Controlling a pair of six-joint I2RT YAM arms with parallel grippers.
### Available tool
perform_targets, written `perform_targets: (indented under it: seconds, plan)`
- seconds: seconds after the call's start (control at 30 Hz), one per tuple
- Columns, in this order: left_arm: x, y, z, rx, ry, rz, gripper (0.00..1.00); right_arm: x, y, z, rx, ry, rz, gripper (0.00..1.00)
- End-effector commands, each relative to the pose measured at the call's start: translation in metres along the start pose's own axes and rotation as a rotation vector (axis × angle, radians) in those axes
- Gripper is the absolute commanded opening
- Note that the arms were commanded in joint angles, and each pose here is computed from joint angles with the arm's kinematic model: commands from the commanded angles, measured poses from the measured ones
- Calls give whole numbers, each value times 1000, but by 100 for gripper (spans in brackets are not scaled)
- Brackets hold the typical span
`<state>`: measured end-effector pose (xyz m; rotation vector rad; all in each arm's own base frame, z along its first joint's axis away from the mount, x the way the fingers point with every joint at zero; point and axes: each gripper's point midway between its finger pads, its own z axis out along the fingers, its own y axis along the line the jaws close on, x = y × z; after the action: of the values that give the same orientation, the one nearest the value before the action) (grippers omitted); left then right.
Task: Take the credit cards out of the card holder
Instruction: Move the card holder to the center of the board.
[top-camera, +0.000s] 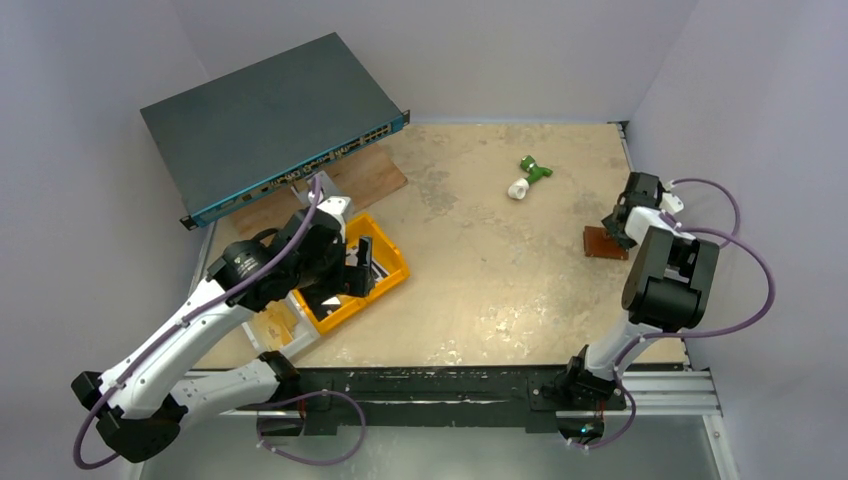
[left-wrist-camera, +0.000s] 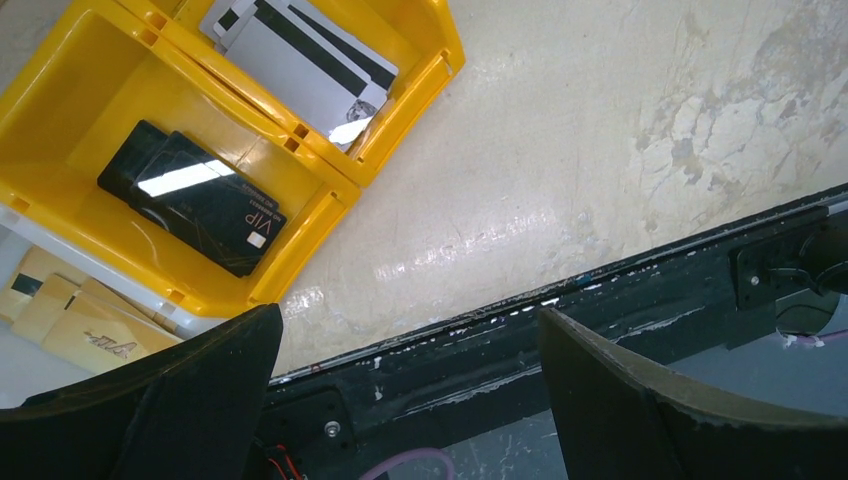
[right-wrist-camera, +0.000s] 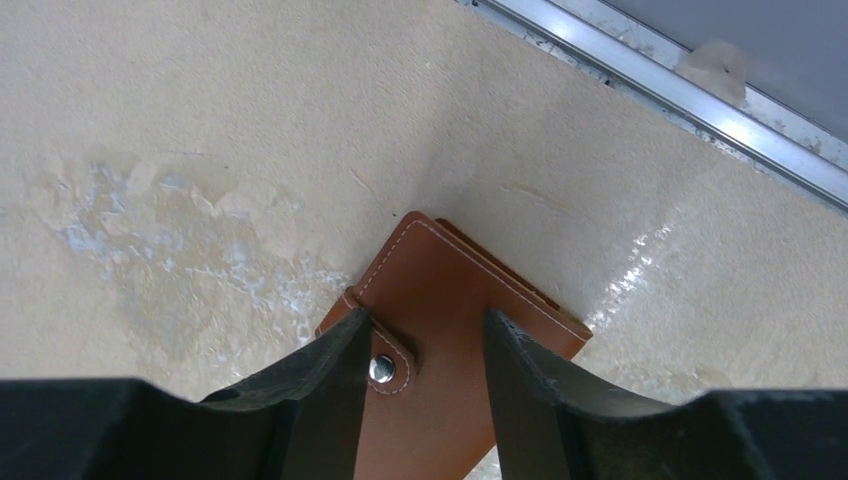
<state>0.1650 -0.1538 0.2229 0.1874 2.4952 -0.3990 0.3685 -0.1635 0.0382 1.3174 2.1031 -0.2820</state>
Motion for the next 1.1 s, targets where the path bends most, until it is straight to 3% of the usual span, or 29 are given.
perform_targets:
  seconds: [0.0,0.4,0.77,1.07]
  plan:
    - [-12,-7,-8,22,-26,-23,100,-10,11,3,-25,-10,-6,41]
    - [-8,-10,1,29,-9,-37,100,49,28,-12,-114,116,-116,41]
    - [-3,-9,8,33,-8,-62,100,136,47,-70,-252,227,-317,41]
    - [7,-9,21,39,3,-94,100,226,49,-147,-424,360,-392,40]
